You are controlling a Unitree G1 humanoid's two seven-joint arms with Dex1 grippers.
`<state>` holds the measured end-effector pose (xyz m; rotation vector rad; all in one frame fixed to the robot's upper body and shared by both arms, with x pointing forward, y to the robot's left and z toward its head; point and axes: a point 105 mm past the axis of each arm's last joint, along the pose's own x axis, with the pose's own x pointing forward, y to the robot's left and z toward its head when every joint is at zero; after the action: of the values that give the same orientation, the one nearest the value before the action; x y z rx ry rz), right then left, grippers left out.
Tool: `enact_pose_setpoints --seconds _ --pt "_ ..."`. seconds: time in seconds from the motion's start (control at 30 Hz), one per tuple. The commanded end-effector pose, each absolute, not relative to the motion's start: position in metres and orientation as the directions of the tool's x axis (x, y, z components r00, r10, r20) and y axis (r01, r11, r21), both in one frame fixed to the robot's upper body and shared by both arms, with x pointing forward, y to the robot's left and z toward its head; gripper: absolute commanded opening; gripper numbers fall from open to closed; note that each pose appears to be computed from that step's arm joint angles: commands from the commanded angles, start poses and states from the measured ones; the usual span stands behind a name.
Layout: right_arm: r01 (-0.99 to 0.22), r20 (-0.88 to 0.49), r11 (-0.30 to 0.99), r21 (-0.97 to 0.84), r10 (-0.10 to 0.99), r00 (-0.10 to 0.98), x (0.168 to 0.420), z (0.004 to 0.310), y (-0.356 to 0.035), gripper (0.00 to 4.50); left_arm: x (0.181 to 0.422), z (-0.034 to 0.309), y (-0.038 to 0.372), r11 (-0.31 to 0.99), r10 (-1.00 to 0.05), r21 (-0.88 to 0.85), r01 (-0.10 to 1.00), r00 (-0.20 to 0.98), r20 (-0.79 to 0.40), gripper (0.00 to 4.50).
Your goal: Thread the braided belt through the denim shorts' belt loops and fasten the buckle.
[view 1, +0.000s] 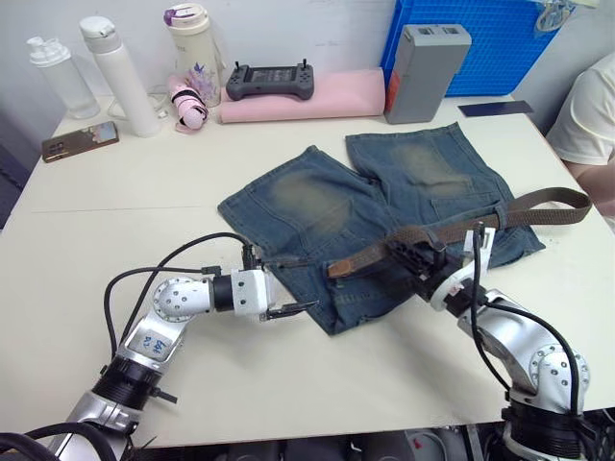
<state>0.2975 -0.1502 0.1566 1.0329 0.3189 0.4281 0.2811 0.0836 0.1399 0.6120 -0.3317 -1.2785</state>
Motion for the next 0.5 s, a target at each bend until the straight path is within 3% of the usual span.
enact_pose_setpoints --seconds 0.03,0.3,0.5 --pt "-0.194 -0.044 0.465 0.864 0.454 0.890 0.298 0.155 -0.165 0.00 0.276 0.151 0.090 0.194 -0.956 0.573 0.796 0.286 -0.073 3.36" --pt "-0.196 -0.021 0.474 0.859 0.415 0.910 0.303 0.155 -0.179 0.00 0.279 0.155 0.094 0.236 -0.944 0.557 0.796 0.324 -0.063 3.36" --pt "-0.223 -0.045 0.505 0.834 0.465 0.884 0.304 0.146 -0.155 0.00 0.279 0.153 0.093 0.225 -0.943 0.571 0.789 0.324 -0.075 3.36"
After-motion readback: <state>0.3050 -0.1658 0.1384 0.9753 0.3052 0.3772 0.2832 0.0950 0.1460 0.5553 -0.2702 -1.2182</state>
